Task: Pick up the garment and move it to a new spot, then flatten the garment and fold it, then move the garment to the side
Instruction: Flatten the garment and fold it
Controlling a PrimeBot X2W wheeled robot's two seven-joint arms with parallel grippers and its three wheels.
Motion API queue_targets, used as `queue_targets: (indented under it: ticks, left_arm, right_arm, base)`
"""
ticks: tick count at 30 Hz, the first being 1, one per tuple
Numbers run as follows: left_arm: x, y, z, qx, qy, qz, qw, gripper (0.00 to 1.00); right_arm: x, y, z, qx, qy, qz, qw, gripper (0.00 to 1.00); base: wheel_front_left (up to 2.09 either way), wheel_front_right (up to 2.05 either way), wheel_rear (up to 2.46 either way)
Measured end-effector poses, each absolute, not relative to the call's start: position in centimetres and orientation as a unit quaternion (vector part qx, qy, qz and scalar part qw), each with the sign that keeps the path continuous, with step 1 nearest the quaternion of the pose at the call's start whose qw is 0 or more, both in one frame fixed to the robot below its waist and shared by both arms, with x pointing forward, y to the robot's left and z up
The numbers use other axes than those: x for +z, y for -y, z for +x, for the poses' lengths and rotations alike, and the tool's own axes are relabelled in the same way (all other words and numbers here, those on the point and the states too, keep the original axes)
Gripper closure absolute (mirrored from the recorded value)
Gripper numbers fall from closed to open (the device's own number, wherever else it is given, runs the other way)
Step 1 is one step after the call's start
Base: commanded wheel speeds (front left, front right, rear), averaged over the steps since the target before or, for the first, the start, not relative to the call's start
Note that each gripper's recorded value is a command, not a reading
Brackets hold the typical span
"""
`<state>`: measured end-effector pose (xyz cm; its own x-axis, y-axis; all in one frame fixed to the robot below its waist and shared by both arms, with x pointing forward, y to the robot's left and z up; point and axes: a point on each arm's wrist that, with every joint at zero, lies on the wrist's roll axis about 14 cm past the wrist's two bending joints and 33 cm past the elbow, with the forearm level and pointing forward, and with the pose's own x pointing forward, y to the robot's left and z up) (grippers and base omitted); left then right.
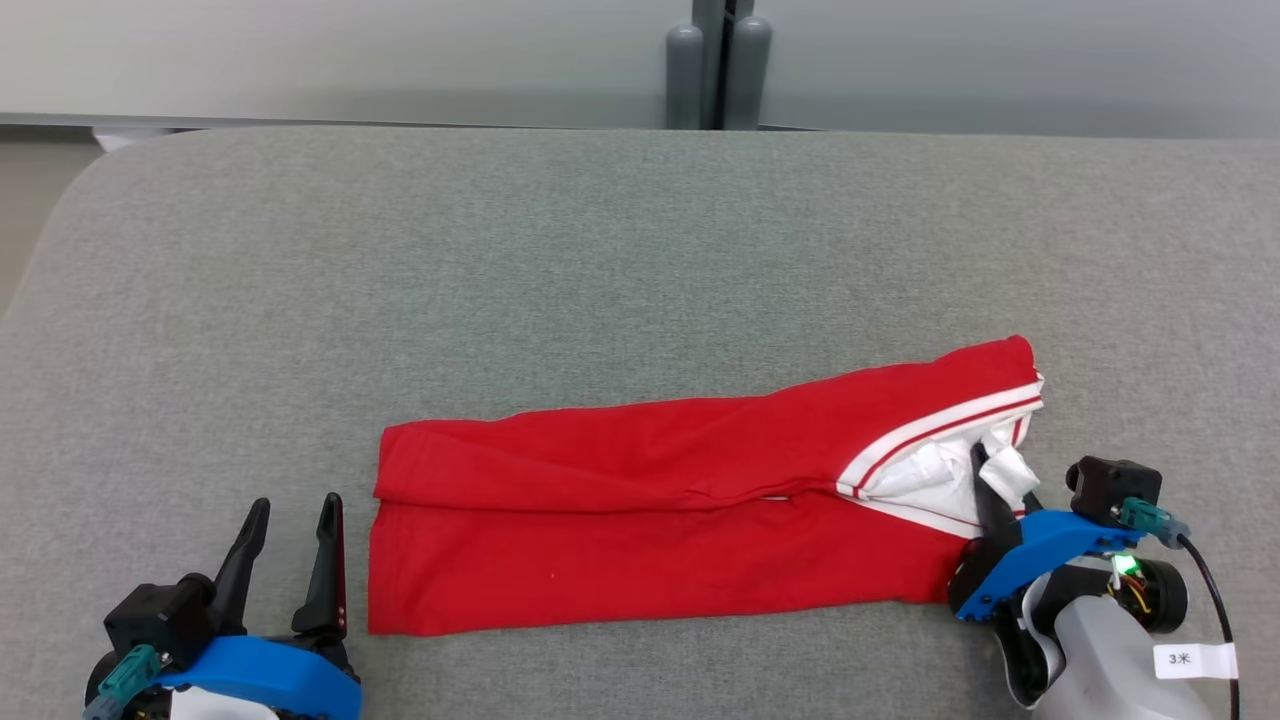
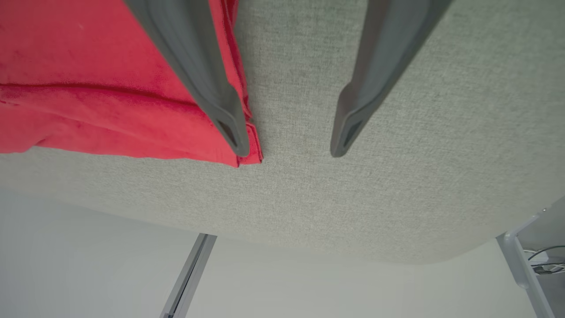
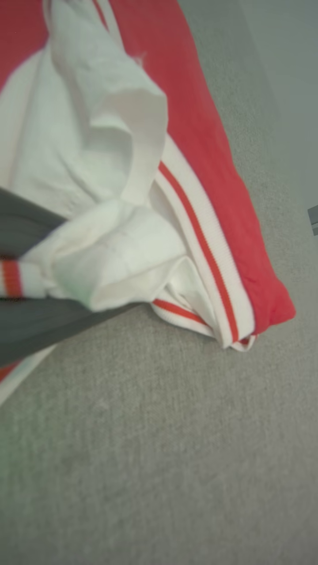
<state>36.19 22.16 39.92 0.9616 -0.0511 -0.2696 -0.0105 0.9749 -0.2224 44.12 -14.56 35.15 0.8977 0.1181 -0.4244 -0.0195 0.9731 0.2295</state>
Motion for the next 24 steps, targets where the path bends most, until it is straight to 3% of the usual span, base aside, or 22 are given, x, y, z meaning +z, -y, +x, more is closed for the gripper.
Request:
queue_targets:
  ticks: [12, 19, 24]
  left_arm:
    - [40.3, -16.7, 38.0, -0.082, -0.131, -0.124, 0.980, 0.00]
    - [40.7, -14.6, 38.1, -0.109, -0.128, -0.126, 0.978, 0.00]
    - [41.0, -15.1, 36.9, -0.097, -0.125, -0.132, 0.979, 0.00]
  right_arm:
    - [42.1, 21.4, 43.4, -0.045, -0.091, 0.107, 0.989, 1.00]
    - [46.0, 14.5, 43.3, 0.064, -0.040, 0.135, 0.988, 1.00]
    - [46.4, 7.0, 42.6, 0.169, -0.052, 0.159, 0.971, 1.00]
  base:
    - [0.00, 0.00, 0.00]
    - [0.00, 0.00, 0.00]
    - [0.00, 0.00, 0.00]
